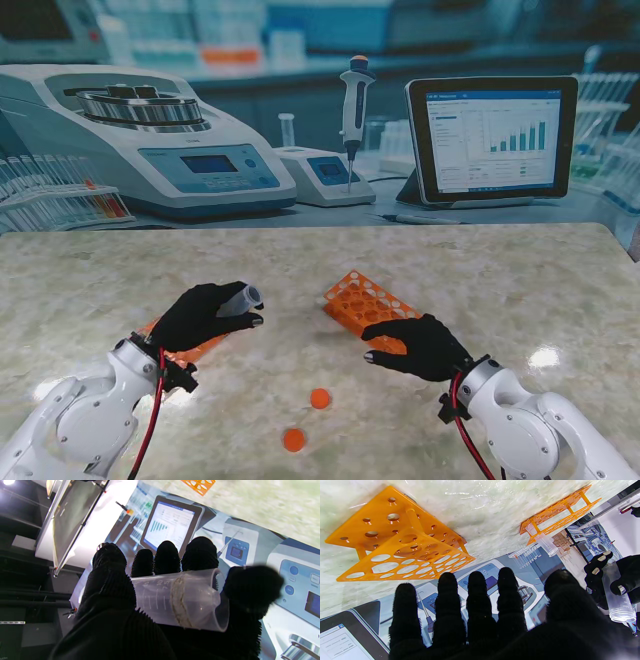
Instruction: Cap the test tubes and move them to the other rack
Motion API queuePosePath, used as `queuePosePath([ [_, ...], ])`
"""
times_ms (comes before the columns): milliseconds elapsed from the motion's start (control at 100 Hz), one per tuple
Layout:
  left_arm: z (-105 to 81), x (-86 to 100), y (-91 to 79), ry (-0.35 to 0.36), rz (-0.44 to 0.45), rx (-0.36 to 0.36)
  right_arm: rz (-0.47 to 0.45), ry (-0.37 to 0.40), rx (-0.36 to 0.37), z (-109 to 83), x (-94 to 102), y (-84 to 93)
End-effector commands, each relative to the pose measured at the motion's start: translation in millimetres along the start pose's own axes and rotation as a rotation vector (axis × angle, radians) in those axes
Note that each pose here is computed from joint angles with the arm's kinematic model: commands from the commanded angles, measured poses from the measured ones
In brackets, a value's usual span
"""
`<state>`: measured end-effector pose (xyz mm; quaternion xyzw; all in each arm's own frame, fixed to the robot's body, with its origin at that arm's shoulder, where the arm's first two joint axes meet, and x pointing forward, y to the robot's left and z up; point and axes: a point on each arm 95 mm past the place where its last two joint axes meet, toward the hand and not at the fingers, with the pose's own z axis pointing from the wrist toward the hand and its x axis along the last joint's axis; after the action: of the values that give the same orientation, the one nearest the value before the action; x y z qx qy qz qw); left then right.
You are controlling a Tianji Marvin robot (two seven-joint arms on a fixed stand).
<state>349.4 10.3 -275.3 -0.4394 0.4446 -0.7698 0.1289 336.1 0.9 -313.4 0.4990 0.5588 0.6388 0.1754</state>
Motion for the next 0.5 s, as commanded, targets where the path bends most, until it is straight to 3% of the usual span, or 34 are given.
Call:
queuePosePath([
  [0,2.9,0.6,3.0,-0.003,-0.016,0.003,0.008,0.004,0.007,-0.3,2.3,-3.1],
  [490,16.4,-2.8,14.6,-0.011,-0.107,0.000,0.014,0.019,0.014,2.5,6.0,-5.2],
])
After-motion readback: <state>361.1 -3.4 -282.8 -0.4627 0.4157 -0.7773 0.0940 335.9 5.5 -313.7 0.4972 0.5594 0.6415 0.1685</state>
